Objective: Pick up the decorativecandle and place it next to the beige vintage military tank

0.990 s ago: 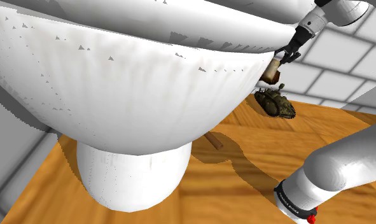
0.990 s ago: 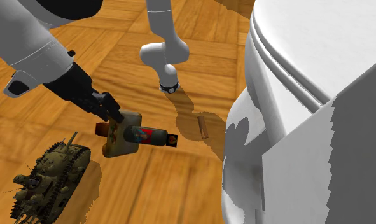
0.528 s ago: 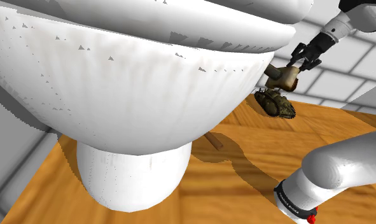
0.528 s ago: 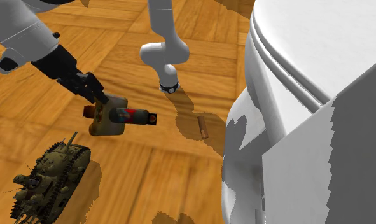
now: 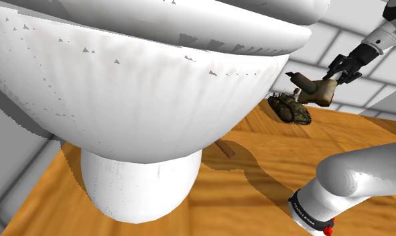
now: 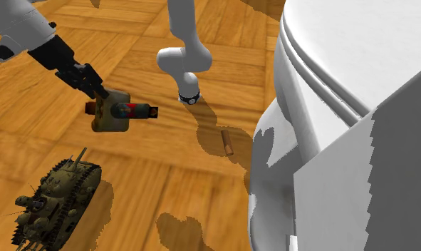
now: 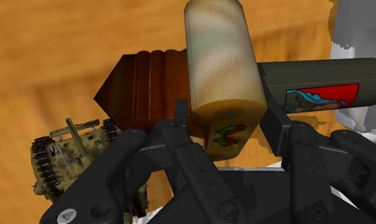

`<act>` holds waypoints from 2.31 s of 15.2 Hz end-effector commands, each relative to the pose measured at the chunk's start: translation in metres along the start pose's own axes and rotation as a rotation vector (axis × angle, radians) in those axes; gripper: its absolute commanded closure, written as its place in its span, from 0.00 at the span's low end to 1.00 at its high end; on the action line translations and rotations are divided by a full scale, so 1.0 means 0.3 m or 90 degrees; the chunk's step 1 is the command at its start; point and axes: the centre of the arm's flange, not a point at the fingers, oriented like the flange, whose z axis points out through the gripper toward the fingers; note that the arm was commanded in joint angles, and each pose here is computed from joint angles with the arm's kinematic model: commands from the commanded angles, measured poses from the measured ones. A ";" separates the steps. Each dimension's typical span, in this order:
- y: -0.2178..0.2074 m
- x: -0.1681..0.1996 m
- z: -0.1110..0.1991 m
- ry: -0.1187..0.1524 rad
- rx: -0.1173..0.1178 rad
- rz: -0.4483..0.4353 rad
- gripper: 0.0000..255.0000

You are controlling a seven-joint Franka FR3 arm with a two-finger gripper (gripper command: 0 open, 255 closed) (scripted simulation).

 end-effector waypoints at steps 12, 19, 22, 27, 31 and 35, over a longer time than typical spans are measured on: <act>0.089 0.002 0.210 0.000 0.000 -0.001 1.00; 0.131 0.005 0.325 0.000 0.000 -0.001 1.00; 0.150 0.006 0.375 0.000 0.000 -0.001 1.00; 0.180 0.008 0.457 0.000 0.000 -0.001 1.00; 0.205 0.010 0.523 0.000 0.000 -0.001 1.00; 0.229 0.011 0.589 0.000 0.000 -0.001 1.00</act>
